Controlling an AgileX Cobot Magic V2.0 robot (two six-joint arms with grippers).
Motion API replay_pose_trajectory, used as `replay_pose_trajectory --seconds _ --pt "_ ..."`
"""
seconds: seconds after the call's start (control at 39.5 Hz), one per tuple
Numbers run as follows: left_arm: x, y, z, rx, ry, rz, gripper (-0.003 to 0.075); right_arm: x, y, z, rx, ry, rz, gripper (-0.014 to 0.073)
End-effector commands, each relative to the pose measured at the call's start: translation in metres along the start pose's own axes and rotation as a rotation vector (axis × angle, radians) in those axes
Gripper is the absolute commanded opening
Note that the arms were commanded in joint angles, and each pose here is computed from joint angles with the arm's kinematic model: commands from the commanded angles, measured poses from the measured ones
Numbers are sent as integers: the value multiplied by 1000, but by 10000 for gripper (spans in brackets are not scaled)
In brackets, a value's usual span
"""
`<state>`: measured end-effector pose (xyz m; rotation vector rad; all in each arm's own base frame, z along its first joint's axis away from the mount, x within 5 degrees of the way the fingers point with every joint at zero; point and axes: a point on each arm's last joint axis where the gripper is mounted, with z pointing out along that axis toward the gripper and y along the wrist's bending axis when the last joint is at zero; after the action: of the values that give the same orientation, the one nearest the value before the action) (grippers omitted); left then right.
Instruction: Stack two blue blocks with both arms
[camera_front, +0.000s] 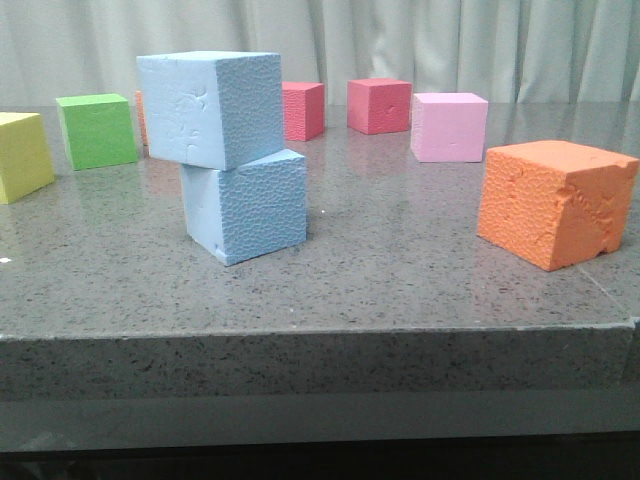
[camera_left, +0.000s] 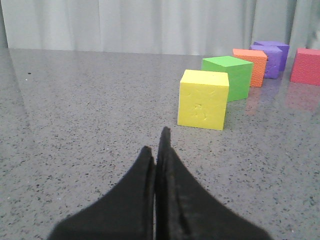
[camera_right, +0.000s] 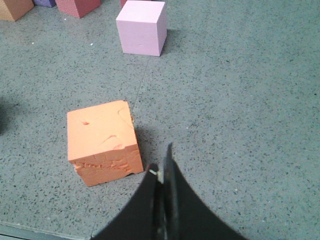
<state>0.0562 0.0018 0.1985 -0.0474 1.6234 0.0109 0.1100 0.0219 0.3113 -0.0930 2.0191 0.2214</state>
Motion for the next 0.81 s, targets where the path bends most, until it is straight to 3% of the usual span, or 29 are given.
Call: replay_pose_trajectory --seconds 0.0,0.3,0.48,0.66,0.78 --pt "-9 0 -2 -4 -107 -15 -20 -14 1 -4 2 -97 -4 -61" --pt "-9 0 -2 -4 -107 -15 -20 -14 0 -4 4 -96 -9 -61" --pt "-9 0 -2 -4 -107 -15 -20 -10 -5 -3 58 -175 -104 -61" --pt "-9 0 -2 -4 -107 -15 -20 23 -11 -7 95 -307 -132 -61" --pt "-9 0 -2 -4 -107 -15 -20 61 -19 -7 147 -327 -115 -61"
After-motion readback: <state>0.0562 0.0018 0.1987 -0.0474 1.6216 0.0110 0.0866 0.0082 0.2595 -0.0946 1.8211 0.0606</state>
